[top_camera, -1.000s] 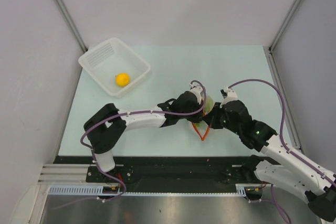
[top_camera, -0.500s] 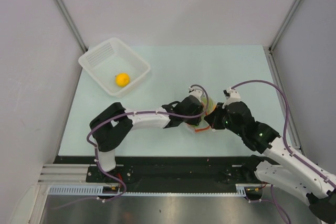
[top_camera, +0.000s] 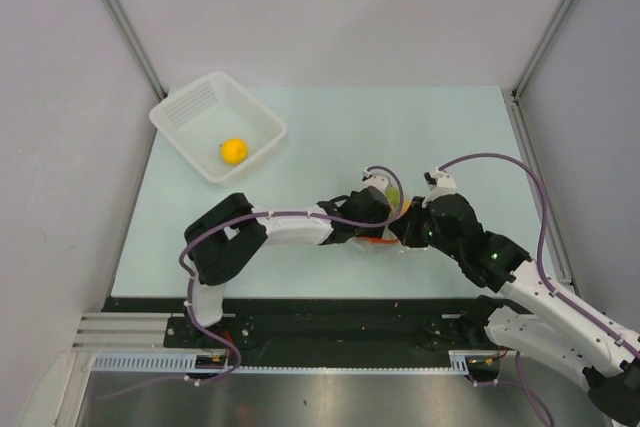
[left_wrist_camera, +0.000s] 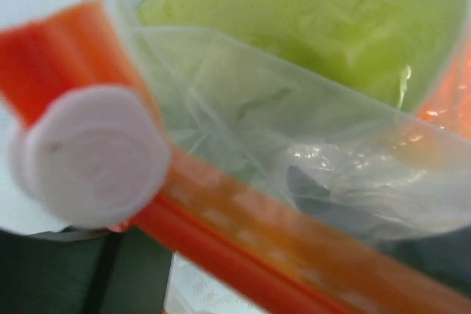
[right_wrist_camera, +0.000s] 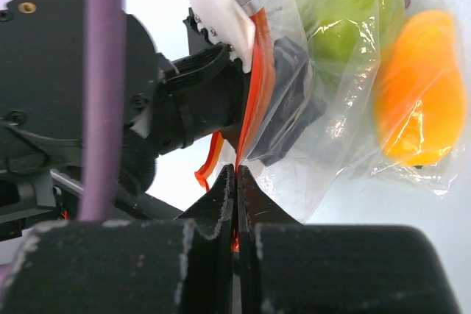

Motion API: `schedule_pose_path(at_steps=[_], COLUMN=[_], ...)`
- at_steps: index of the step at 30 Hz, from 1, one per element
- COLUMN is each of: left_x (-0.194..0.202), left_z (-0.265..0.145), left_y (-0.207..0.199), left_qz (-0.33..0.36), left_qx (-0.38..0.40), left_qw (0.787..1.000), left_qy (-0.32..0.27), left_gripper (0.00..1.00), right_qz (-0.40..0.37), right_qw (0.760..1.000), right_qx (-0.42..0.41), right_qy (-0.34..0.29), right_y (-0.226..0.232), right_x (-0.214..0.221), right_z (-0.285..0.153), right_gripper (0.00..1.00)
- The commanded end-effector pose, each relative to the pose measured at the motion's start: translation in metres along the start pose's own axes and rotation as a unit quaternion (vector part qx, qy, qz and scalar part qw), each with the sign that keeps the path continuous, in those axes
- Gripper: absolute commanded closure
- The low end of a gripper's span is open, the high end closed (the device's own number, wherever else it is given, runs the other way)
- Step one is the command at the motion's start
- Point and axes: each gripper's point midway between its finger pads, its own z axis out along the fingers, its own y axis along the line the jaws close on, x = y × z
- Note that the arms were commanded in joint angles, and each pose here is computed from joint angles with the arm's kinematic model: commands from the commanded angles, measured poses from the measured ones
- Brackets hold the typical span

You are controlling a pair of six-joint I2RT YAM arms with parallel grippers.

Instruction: Open the zip-top bag and remove the fake food

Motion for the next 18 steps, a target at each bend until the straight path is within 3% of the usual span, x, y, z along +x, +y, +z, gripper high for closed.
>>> schedule_pose_path(at_steps=[1, 8, 11, 18], left_x=[0.012, 0.002, -0.012, -0.058], left_z=[0.014, 0.006, -0.009, -0.062], left_y=[0.007, -0.002, -0.013, -0.053], left_qz=[-0.003, -0.002, 0.000, -0.005], left_qx=[-0.022, -0.001, 0.025, 0.127], left_qw=[1.000, 1.000, 1.000, 0.991], left_qy=[0.018, 0.012, 0.000, -0.037], left_gripper=[0.43, 0.74, 0.83, 0.89], right_qz=[0.002, 0.002, -0.004, -0.023], right_qw=[1.000, 1.000, 1.000, 1.000], right_qx=[-0.006, -0.005, 0.000, 0.016], right_qy=[-0.014, -0.011, -0.015, -0.010], right_y=[0.004, 0.002, 0.001, -0.010], right_x=[-0.006, -0.003, -0.005, 0.001], right_z=[0.000, 0.000, 0.000, 0.003], right_gripper=[1.00, 1.00, 1.00, 1.00])
